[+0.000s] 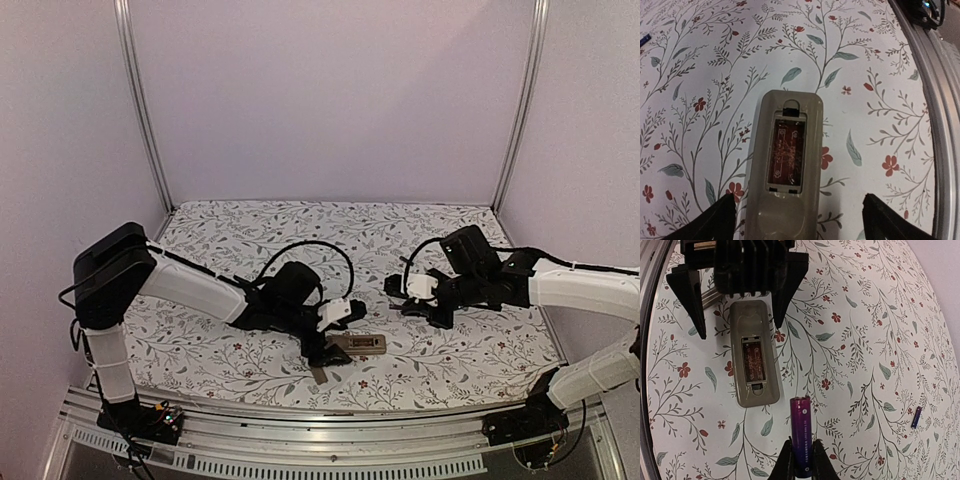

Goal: Load the batteries into the remote control
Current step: Adjust the remote control without batteries at the center of the board.

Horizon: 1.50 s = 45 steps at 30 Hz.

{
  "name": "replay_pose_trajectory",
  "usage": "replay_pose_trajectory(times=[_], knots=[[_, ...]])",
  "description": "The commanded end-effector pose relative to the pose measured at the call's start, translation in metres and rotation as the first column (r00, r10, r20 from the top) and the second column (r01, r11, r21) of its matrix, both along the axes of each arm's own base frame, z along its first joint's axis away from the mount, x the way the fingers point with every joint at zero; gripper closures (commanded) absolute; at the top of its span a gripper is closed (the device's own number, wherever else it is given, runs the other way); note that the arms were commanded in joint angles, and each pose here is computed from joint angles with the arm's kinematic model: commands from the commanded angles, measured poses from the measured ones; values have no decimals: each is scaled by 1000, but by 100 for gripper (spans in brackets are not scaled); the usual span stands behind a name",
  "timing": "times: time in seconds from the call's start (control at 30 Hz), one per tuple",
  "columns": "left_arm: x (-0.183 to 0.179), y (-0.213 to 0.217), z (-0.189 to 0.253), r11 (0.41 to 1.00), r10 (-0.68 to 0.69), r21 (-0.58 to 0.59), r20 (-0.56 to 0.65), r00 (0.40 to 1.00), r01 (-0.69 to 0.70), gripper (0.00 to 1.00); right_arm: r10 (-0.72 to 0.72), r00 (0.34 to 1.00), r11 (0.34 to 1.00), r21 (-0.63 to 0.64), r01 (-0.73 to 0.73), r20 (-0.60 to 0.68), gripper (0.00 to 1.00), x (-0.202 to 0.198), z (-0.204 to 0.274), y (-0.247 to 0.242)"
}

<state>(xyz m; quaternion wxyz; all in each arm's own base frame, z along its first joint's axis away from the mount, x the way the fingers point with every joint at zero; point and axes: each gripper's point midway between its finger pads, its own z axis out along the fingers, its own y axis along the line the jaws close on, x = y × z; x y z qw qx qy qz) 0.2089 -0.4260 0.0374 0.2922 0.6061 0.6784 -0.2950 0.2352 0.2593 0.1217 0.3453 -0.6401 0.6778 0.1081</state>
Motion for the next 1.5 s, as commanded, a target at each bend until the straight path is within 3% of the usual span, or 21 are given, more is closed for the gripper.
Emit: replay_pose_trajectory(times=[0.0, 0.3, 0.43, 0.77, 0.97, 1.13, 1.27, 1.47], knots=[[10, 5, -22, 997, 31, 74, 2, 1000, -31, 17, 8, 1000, 1000, 30, -8, 12, 100, 0, 6, 2], [18, 13, -38, 991, 55, 120, 53, 997, -61, 31, 4, 1000, 999, 46, -5, 24, 100, 1, 14, 3], [17, 18, -43, 987, 55, 147, 61, 997, -63, 46, 3, 999, 999, 52, -4, 35, 100, 1, 17, 2], [-7, 38, -52, 978, 16, 207, 46, 999, -25, 54, 7, 999, 999, 49, -9, 39, 100, 0, 17, 1], [-13, 48, -53, 975, 25, 222, 40, 999, -34, 51, 18, 999, 998, 57, -20, 40, 100, 0, 20, 3], [-5, 38, -37, 982, 53, 177, 52, 997, -61, 31, 29, 999, 997, 66, -31, 36, 100, 0, 22, 7], [3, 23, 5, 995, 78, 53, 95, 992, -83, 18, 51, 998, 994, 94, -55, 44, 100, 0, 32, 13], [7, 2, 89, 970, 137, -215, 86, 987, -116, 20, 92, 993, 981, 164, -103, 73, 100, -4, 52, 29]])
